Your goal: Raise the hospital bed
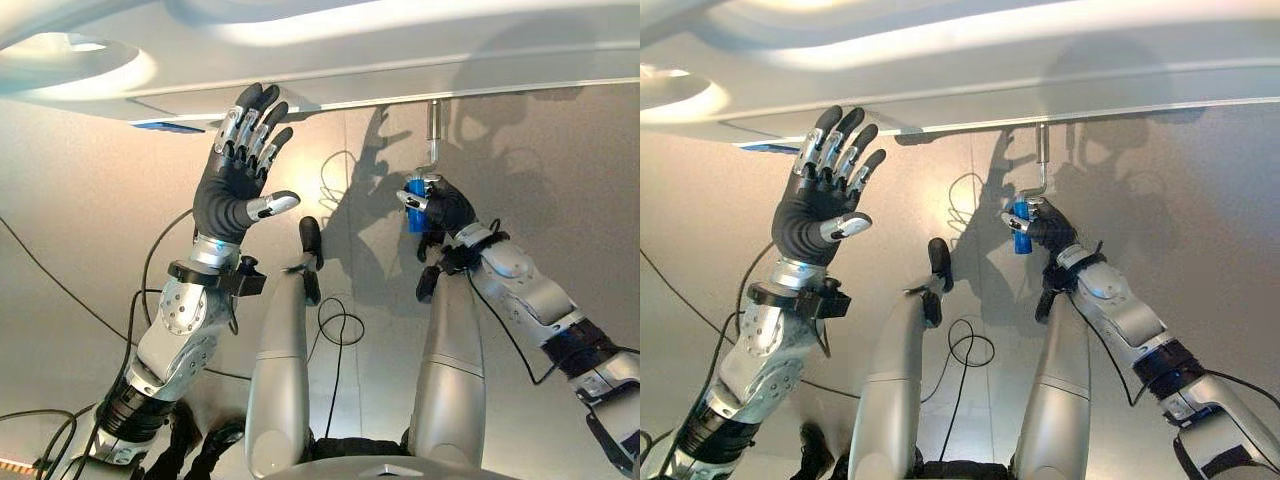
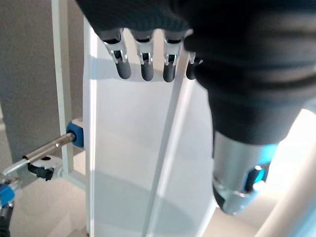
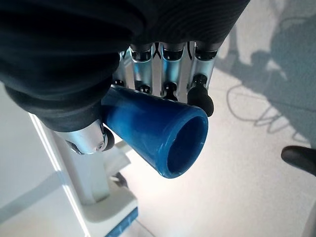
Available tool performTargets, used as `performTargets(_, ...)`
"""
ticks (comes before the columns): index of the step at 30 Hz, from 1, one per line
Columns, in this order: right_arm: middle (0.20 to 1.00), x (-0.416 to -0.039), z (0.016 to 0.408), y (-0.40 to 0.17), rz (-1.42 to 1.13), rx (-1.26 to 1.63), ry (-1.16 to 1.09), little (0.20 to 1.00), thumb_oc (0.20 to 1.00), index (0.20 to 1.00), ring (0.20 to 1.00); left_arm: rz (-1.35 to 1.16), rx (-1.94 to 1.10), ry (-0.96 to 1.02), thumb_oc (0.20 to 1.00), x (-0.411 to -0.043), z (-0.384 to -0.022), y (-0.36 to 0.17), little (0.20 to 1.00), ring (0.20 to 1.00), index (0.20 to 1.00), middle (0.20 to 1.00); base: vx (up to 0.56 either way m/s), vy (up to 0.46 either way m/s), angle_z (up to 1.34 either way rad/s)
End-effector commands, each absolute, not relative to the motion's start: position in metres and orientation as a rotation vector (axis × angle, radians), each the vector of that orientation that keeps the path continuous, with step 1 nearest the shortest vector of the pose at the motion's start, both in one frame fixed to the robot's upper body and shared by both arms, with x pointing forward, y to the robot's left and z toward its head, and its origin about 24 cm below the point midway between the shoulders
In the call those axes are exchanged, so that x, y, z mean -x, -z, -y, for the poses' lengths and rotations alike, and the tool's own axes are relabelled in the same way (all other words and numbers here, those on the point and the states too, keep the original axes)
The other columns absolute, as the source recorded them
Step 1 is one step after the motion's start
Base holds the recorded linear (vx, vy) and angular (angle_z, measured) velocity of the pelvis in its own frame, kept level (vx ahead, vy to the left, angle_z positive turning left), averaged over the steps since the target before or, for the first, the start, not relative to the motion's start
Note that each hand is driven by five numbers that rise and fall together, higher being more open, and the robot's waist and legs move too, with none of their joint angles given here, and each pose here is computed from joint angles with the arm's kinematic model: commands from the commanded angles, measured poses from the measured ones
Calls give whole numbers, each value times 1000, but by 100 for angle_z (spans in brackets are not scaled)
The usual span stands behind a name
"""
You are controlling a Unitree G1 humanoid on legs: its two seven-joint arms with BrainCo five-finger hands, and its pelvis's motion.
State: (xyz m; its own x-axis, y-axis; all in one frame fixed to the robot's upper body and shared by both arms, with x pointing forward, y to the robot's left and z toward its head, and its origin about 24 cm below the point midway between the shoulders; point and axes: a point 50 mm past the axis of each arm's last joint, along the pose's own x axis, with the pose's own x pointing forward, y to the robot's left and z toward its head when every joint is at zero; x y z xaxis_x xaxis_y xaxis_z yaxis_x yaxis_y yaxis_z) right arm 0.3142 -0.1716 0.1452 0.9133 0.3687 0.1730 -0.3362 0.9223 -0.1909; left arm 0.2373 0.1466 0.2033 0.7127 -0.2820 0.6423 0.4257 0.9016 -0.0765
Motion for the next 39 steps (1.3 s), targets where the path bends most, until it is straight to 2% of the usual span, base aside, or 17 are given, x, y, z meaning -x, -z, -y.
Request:
performTargets(1, 200, -289, 204, -305, 945, 19, -207, 200, 200, 200, 200, 833, 235, 444, 1000, -219, -146, -227, 1000, 1000, 1000, 1000, 12, -6, -6)
performTargets(7, 200, -289, 217, -308, 956, 42, -123, 200, 200, 200, 200, 842, 246, 434, 1000, -219, -147, -228, 1000, 1000, 1000, 1000, 9, -1, -3)
performTargets(10, 200, -292, 243, -312, 961, 79, 41, 200, 200, 200, 200, 847, 266, 428, 1000, -219, -148, -229, 1000, 1000, 1000, 1000, 0, 0, 0)
performTargets(15, 200, -295, 259, -313, 945, 101, 139, 200, 200, 200, 200, 851, 270, 425, 1000, -218, -148, -229, 1000, 1000, 1000, 1000, 0, 0, 0)
performTargets(39, 200, -312, 308, -323, 809, 362, 475, 200, 200, 200, 200, 838, 258, 469, 1000, -218, -145, -228, 1000, 1000, 1000, 1000, 2, 1, -2)
